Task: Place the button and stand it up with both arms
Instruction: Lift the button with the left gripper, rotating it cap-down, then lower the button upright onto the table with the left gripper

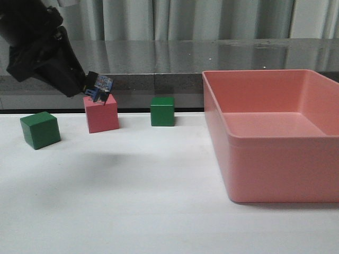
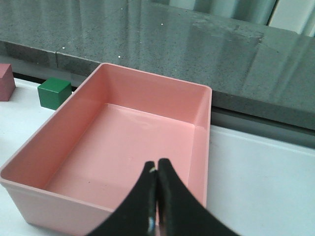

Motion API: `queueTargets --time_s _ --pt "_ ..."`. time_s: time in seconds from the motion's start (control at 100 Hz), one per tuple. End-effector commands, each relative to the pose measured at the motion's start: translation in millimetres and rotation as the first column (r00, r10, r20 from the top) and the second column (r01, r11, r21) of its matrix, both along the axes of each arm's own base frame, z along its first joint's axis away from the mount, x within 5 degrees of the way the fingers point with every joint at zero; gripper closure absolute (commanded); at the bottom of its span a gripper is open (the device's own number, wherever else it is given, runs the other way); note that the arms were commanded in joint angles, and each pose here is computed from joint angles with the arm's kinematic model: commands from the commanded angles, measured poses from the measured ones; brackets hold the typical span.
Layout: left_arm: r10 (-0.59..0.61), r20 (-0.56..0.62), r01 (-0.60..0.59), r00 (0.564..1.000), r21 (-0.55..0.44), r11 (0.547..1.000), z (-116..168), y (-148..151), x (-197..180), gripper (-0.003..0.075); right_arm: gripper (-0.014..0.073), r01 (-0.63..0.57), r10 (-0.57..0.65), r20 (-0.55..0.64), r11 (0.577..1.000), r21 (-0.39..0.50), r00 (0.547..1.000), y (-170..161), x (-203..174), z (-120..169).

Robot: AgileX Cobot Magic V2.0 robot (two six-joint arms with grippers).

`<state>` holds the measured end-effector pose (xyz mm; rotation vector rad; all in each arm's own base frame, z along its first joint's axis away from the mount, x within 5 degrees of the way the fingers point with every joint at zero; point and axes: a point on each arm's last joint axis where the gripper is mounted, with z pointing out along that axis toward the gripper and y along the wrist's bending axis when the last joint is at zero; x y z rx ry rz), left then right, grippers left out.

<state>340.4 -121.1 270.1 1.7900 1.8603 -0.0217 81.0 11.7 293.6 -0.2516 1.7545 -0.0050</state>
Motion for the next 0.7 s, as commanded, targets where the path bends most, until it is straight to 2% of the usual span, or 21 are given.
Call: queueTargets --time_s 0.0,0.13,0.28,0.35,0.47,0.54,0.69 --pt "0.048 0.076 -0.058 0.996 0.131 0.99 37 -8 -5 0.0739 0.0656 0.014 -0.015 0.093 1.0 0.005 0.996 -1 1 14" --pt "0.033 0.13 -0.074 0.991 0.316 0.946 46 -24 -4 0.0738 0.0656 0.014 -0.015 0.093 1.0 0.005 0.996 -1 1 14" --pt "-0.045 0.138 -0.029 0.989 0.493 0.87 32 -44 0 0.0739 0.0656 0.014 -0.015 0.093 1.0 0.005 0.996 -1 1 14" --pt "-0.064 0.139 -0.028 0.988 0.574 0.819 21 -53 2 0.0739 0.0656 0.014 -0.015 0.092 1.0 0.005 0.996 -1 1 14" --pt "-0.123 0.13 -0.007 0.984 0.715 0.699 1 -65 5 0.0738 0.0656 0.014 -0.015 0.092 1.0 0.005 0.996 -1 1 14" --pt "-0.157 0.119 0.014 0.98 0.753 0.658 -9 -72 7 0.0738 0.0656 0.014 -0.015 0.092 1.0 0.005 0.996 -1 1 14" --pt "-0.187 0.085 0.055 0.979 0.768 0.639 -27 -84 7 0.0739 0.0656 0.014 -0.015 0.092 1.0 0.005 0.996 -1 1 14"
